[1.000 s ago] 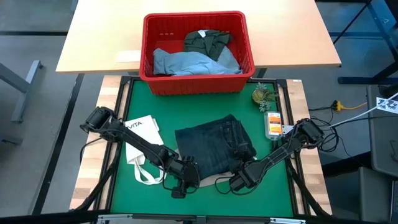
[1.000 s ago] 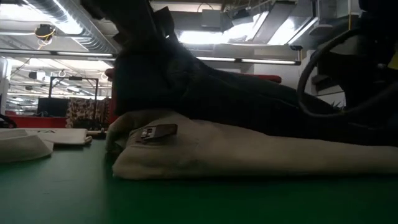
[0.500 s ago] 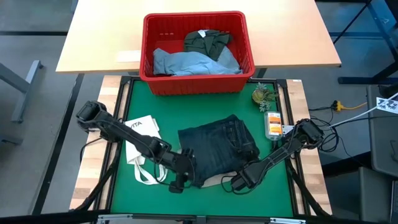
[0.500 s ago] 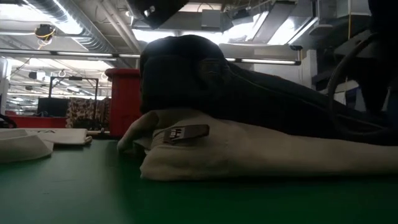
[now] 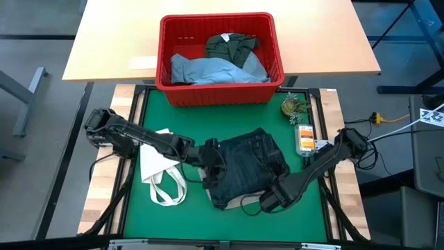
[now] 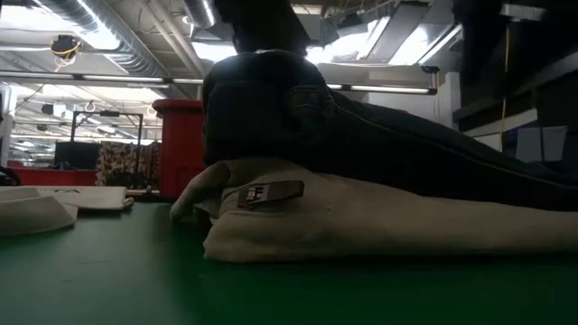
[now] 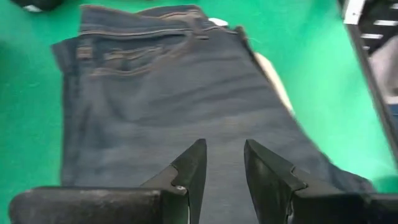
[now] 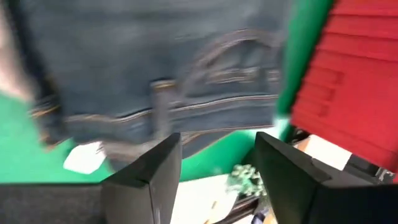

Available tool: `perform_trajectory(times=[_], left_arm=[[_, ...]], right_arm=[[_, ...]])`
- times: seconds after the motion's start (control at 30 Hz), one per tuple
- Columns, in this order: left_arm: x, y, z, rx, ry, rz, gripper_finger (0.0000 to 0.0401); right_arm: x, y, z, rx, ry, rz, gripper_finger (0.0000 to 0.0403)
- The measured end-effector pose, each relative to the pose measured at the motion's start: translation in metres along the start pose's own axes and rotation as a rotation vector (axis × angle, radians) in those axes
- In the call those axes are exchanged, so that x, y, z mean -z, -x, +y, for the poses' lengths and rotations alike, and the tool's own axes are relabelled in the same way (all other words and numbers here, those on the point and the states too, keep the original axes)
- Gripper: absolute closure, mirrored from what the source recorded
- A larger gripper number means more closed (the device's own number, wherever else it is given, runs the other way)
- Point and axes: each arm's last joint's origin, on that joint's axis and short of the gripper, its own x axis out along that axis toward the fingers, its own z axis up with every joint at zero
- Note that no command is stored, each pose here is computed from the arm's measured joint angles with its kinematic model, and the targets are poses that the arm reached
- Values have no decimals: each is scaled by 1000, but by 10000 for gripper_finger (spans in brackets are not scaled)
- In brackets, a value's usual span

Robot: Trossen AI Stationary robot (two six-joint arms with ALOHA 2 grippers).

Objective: Fold Laundry from Bin
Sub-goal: Stack the dark blue jeans on top of the gray shorts

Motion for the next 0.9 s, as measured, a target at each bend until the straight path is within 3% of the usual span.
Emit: perform_trajectory(times=[0.2, 0.37, 0.53, 0.7, 0.9], left_arm=[[-4, -7, 22, -49, 41, 5, 298], [5, -16, 33, -87, 55, 41, 298], [35, -33, 41, -152, 48, 134, 298], [73, -49, 46, -174, 65, 227, 298], [108, -61, 51, -178, 91, 207, 298]], right_arm=[[-2, -15, -40, -35, -199, -120, 198], [-13, -50, -63, -129, -261, -234, 198], [-16, -98, -76, -214, -329, -272, 198], [-3, -144, -77, -320, -416, -248, 198], [12, -176, -69, -421, -497, -257, 198]])
